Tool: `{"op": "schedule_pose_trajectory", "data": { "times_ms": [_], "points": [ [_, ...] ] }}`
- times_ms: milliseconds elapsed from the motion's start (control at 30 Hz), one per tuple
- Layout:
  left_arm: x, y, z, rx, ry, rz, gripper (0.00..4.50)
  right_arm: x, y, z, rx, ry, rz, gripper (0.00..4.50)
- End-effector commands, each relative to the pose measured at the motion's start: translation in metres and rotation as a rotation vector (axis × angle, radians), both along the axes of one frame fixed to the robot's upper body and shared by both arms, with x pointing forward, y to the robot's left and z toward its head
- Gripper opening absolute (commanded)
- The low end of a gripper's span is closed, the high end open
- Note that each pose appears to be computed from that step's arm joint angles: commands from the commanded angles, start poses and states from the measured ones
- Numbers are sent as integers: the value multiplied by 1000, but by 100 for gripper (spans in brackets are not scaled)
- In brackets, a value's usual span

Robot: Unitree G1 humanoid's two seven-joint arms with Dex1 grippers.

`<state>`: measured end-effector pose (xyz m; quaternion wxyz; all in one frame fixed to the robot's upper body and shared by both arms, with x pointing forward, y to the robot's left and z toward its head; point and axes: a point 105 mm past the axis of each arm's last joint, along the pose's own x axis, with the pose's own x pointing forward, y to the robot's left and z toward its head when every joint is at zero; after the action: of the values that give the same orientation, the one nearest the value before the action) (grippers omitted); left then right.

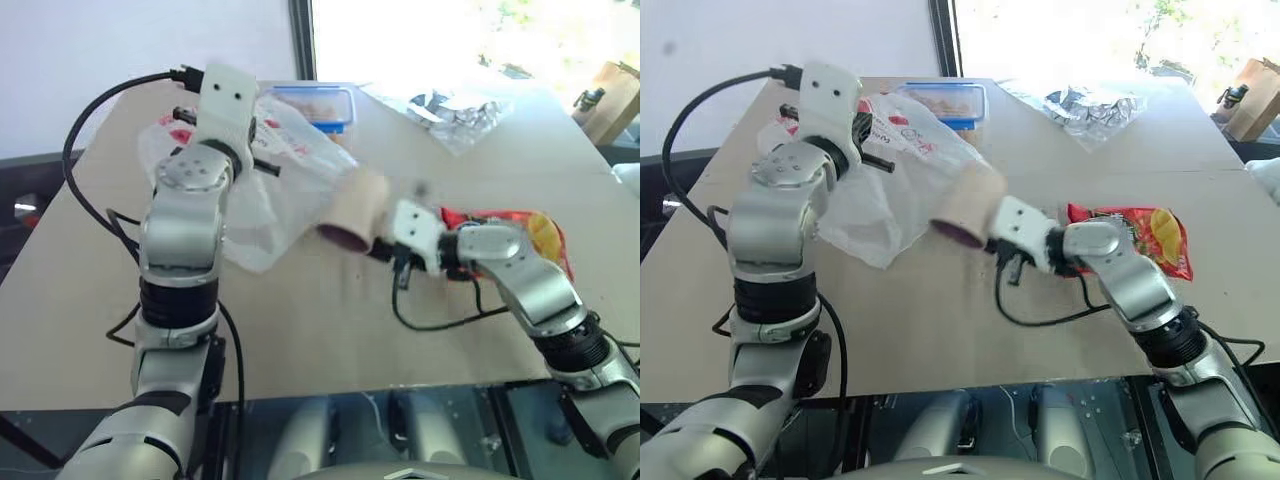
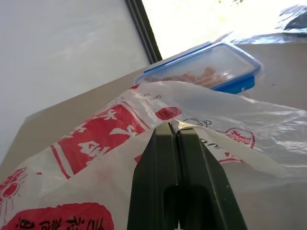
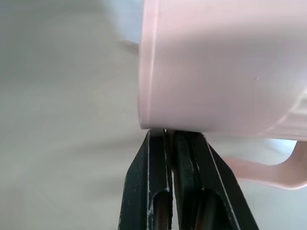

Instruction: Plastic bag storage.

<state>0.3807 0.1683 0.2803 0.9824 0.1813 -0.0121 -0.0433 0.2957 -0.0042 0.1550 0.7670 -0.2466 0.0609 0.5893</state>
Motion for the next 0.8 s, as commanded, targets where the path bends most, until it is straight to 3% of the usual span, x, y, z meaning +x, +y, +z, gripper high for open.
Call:
{"op": "schedule_pose_trajectory", "data": {
  "times_ms": [33,367,567,667,800],
  "points": [
    [-8,-4,14,-46,-28,-47,0,8,11,7,-9,-12,-35,4],
    [-28,-18,-2,-25,71,-194,0,50,20,2,-11,28,-109,4],
    [-41,-30,-17,-2,132,-284,0,62,51,4,9,19,-78,4],
    [-42,-29,-18,-36,148,-281,0,60,68,7,36,21,-41,4],
    [-46,-25,-24,-125,212,-284,0,77,94,14,100,-46,-119,4]
  ]
}}
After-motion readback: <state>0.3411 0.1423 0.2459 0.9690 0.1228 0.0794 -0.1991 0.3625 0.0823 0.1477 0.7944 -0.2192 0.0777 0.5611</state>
